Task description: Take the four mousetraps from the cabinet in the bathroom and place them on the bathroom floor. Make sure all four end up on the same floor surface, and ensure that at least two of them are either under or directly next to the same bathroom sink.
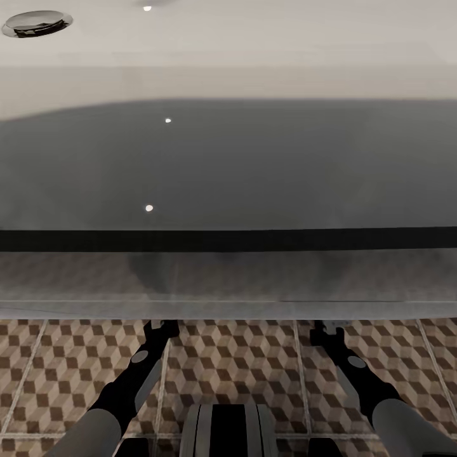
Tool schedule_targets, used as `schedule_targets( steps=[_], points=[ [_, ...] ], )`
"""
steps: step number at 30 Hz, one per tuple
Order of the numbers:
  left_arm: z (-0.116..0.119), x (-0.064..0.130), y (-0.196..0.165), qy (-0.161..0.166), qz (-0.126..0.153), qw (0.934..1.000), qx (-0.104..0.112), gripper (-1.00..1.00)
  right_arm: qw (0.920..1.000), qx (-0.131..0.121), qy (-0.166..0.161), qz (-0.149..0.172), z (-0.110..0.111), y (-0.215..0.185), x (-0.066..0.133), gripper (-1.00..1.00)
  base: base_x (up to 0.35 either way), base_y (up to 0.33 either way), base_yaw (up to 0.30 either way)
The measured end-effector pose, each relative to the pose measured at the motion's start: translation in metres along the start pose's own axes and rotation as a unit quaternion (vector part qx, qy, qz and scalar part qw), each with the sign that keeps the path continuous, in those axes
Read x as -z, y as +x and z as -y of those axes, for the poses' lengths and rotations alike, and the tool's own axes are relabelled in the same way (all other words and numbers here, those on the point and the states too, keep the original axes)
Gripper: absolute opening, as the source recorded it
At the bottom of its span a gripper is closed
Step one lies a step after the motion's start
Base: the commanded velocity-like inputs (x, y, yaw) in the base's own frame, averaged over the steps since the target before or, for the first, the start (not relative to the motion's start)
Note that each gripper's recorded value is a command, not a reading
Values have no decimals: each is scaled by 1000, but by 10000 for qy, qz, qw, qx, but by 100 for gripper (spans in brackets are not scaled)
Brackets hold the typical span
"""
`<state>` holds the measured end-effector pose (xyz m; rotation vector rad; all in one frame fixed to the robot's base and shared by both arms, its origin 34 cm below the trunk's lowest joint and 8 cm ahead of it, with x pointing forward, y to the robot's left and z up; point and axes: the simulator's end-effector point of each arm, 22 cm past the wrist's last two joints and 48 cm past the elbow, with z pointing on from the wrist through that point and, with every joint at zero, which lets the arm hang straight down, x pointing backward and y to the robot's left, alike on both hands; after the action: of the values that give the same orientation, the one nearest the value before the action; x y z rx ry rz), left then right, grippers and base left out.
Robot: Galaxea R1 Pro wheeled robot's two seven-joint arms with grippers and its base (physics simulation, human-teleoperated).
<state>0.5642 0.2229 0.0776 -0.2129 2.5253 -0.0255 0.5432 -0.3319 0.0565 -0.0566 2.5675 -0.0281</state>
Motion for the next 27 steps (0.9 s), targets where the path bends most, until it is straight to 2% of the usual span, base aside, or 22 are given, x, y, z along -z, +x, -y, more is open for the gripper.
schedule_targets(
  steps=[19,27],
  points=[
    [3,0,1,15,-11,10000,15,-100,10000,-2,27,35,3,-3,0,-100,0,0,0],
    [4,0,1,21,-12,10000,17,-100,9999,9,28,144,3,-11,-1,-100,0,0,0]
  ],
)
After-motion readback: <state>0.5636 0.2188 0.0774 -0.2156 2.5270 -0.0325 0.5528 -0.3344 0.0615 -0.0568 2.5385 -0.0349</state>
